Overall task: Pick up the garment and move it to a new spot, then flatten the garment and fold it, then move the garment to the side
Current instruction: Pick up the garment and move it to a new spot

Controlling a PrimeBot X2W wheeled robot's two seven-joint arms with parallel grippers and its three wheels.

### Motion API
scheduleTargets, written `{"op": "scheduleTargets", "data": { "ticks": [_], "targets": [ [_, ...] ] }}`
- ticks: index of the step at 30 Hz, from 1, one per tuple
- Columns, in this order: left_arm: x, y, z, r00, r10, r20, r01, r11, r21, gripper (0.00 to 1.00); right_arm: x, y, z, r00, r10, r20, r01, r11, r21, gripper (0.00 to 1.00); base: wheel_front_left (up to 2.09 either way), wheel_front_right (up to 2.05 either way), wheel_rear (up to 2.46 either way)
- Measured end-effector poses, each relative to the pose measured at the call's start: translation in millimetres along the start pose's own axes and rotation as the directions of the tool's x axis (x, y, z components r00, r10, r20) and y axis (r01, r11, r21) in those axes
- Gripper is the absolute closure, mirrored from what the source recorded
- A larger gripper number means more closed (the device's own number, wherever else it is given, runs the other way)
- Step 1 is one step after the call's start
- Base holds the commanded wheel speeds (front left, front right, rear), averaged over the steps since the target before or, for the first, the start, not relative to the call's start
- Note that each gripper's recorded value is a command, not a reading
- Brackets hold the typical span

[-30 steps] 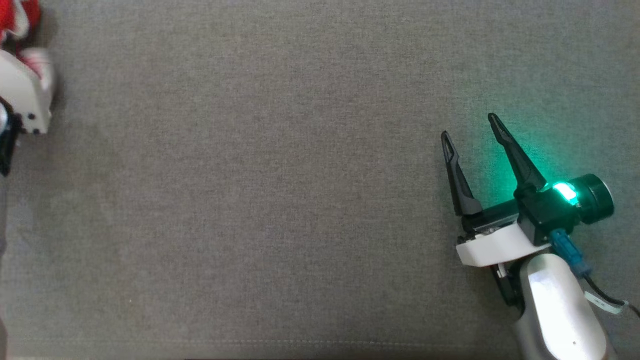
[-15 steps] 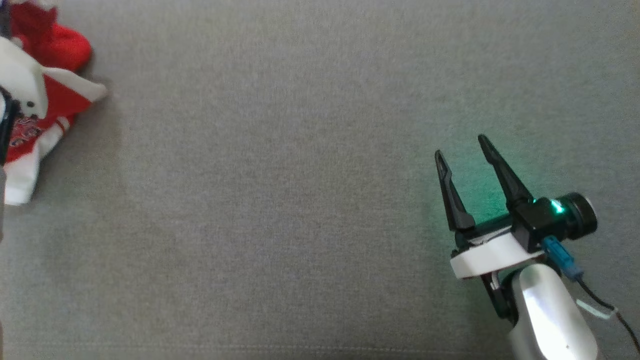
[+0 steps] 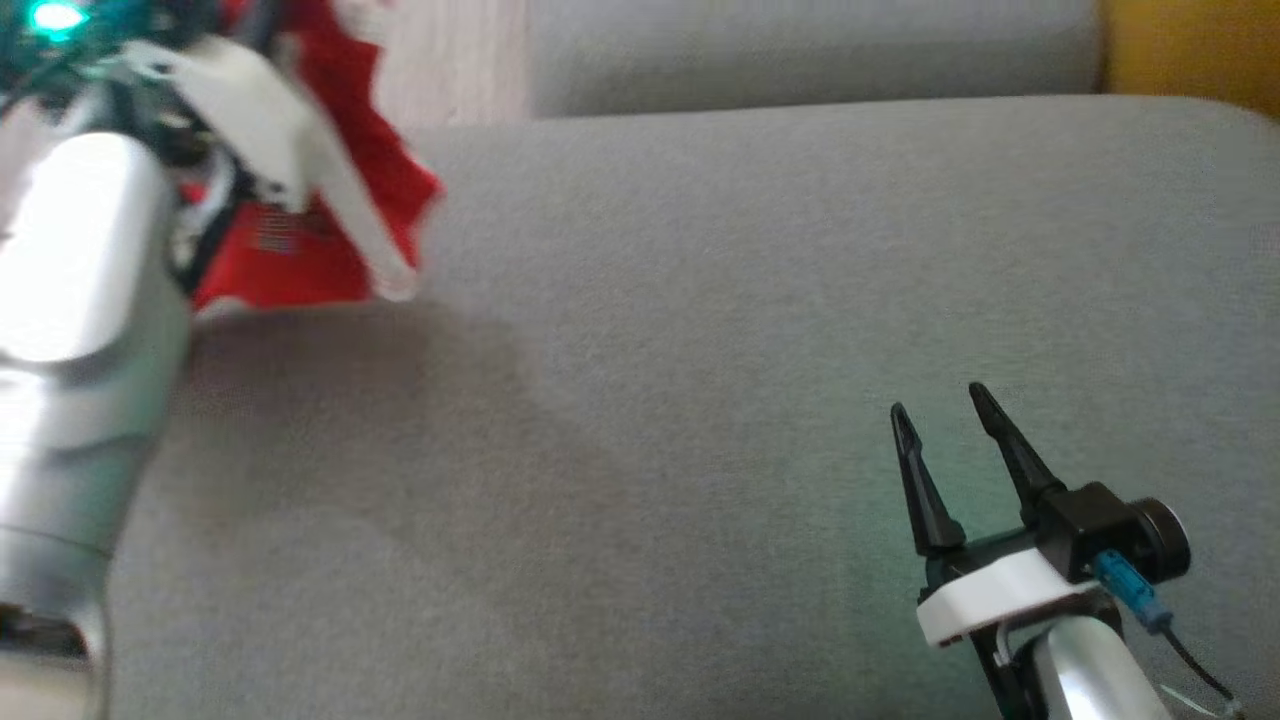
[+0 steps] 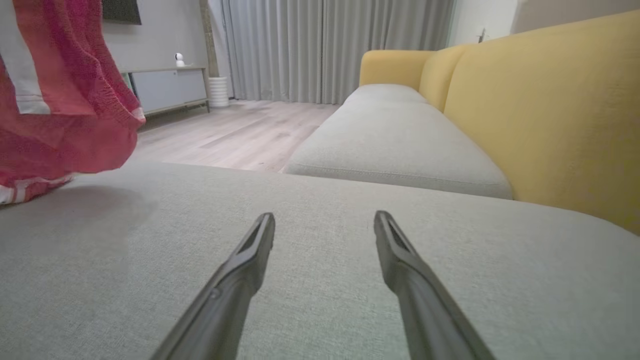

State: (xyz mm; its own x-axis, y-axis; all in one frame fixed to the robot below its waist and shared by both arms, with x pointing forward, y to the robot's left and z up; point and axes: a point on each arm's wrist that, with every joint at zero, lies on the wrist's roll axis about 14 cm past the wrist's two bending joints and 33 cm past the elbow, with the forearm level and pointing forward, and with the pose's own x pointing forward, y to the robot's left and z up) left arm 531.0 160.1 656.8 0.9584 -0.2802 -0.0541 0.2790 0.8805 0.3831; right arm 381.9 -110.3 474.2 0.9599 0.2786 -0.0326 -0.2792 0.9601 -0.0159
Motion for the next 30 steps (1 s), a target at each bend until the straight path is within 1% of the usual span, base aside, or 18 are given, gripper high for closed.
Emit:
{"op": "scheduleTargets", "data": {
  "ticks": [2, 4, 7, 9, 11, 16, 19, 21, 22, 23, 27, 30],
  "targets": [
    [4, -31, 28, 0.994, -0.074, 0.081, 0.077, 0.997, -0.030, 1.00, -8, -7, 4, 1.000, -0.027, 0.013, 0.027, 1.000, -0.003, 0.00, 0.00, 0.00, 0.00],
    [7, -67, 53, 0.974, -0.158, 0.159, 0.168, 0.985, -0.048, 1.00, -14, -15, 6, 0.998, -0.054, 0.020, 0.054, 0.999, -0.005, 0.00, 0.00, 0.00, 0.00],
    [10, -119, 77, 0.930, -0.275, 0.243, 0.298, 0.953, -0.063, 1.00, -21, -23, 6, 0.996, -0.084, 0.018, 0.084, 0.996, 0.004, 0.00, 0.00, 0.00, 0.00],
    [12, -148, 77, 0.905, -0.333, 0.265, 0.365, 0.927, -0.082, 1.00, -23, -27, 1, 0.995, -0.098, 0.006, 0.098, 0.995, 0.012, 0.00, 0.00, 0.00, 0.00],
    [17, -173, 59, 0.892, -0.380, 0.246, 0.417, 0.901, -0.117, 1.00, -24, -30, -5, 0.994, -0.108, -0.012, 0.108, 0.994, 0.016, 0.00, 0.00, 0.00, 0.00],
    [21, -236, -29, 0.874, -0.474, 0.106, 0.486, 0.840, -0.243, 1.00, -24, -36, -20, 0.990, -0.128, -0.060, 0.131, 0.991, 0.032, 0.00, 0.00, 0.00, 0.00],
    [22, -260, -70, 0.867, -0.497, 0.046, 0.485, 0.818, -0.308, 1.00, -19, -45, -23, 0.987, -0.147, -0.070, 0.149, 0.988, 0.028, 0.00, 0.00, 0.00, 0.00],
    [24, -271, -89, 0.865, -0.501, 0.016, 0.477, 0.813, -0.334, 1.00, -18, -50, -27, 0.984, -0.159, -0.082, 0.162, 0.987, 0.025, 0.00, 0.00, 0.00, 0.00],
    [26, -278, -103, 0.866, -0.501, -0.001, 0.469, 0.810, -0.352, 0.46, -20, -54, -33, 0.980, -0.171, -0.100, 0.174, 0.984, 0.024, 0.00, 0.00, 0.00, 0.00],
    [27, -279, -110, 0.868, -0.497, -0.009, 0.461, 0.812, -0.360, 0.00, -21, -55, -36, 0.978, -0.176, -0.109, 0.179, 0.984, 0.024, 0.00, 0.00, 0.00, 0.00],
    [27, -279, -119, 0.881, -0.474, -0.013, 0.435, 0.819, -0.375, 0.00, -20, -57, -39, 0.977, -0.179, -0.118, 0.183, 0.983, 0.025, 0.00, 0.00, 0.00, 0.00],
    [25, -269, -112, 0.894, -0.448, 0.006, 0.418, 0.830, -0.370, 0.00, -18, -54, -34, 0.980, -0.169, -0.104, 0.173, 0.985, 0.027, 0.00, 0.00, 0.00, 0.00]
  ]
}}
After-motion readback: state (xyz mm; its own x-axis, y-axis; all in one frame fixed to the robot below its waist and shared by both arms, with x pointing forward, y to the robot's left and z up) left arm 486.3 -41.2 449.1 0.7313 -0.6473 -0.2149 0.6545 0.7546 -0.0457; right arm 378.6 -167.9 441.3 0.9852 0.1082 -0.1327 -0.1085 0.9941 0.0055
